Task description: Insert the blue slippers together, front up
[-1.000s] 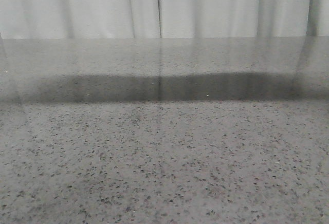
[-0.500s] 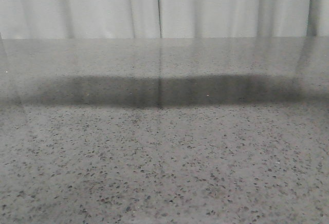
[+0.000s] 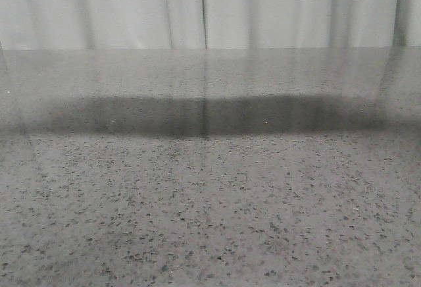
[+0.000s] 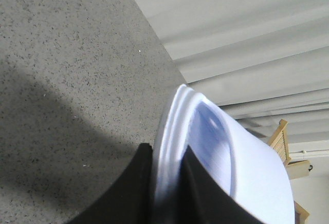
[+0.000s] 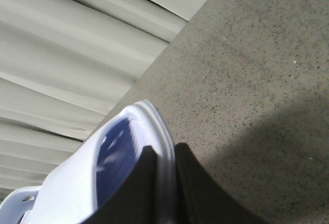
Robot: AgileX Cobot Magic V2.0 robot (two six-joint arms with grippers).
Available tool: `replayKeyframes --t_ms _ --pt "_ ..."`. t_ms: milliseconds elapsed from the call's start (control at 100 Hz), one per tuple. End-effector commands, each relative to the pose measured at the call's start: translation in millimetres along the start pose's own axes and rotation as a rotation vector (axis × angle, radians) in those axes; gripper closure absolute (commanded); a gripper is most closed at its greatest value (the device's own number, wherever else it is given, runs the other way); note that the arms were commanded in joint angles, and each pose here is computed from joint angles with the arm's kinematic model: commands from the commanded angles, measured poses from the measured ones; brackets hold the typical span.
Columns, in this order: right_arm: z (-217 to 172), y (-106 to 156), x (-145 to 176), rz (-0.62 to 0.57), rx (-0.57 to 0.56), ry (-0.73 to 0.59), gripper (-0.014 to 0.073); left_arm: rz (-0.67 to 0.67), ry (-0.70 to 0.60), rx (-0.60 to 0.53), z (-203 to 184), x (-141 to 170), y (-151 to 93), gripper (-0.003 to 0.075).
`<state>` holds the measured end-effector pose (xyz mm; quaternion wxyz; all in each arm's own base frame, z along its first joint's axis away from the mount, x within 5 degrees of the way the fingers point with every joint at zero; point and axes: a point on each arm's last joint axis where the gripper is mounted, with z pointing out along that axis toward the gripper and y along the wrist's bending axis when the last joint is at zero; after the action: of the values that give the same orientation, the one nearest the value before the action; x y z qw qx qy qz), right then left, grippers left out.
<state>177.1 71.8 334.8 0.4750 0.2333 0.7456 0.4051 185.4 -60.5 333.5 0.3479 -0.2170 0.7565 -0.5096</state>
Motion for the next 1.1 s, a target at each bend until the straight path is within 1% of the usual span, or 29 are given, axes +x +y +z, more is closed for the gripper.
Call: replayKeyframes --t_ms 0,260,440,560,780,970,1090 --pt "-4.8 18.4 -11.7 -0.006 -0.105 -0.089 0.0687 -0.015 -0.023 0.065 -4.6 -2.8 -13.4 0.0704" --pt "-5.2 20.2 -13.5 -0.006 -0.125 -0.111 0.0687 -0.009 0.017 0.083 -1.2 5.2 -17.4 0.0704" --pt "-1.6 18.7 -12.8 -0.006 -0.114 -0.105 0.0687 -0.01 0.016 0.088 1.2 7.6 -19.0 0.0704" --pt "4.6 16.2 -11.3 -0.004 -0.098 -0.096 0.0687 -0.005 0.028 0.088 3.6 7.6 -17.9 0.0704" --pt "4.7 18.0 -13.2 -0.017 -0.117 -0.119 0.0687 0.023 0.041 0.073 8.1 6.9 -14.4 0.0704" --pt "12.3 14.9 -10.3 -0.019 -0.096 -0.1 0.0687 0.027 0.065 0.058 14.5 6.2 -9.8 0.0704" --pt "13.5 17.9 -5.3 -0.023 -0.111 -0.079 0.0687 0.017 0.079 0.045 19.4 5.3 -5.9 0.0704"
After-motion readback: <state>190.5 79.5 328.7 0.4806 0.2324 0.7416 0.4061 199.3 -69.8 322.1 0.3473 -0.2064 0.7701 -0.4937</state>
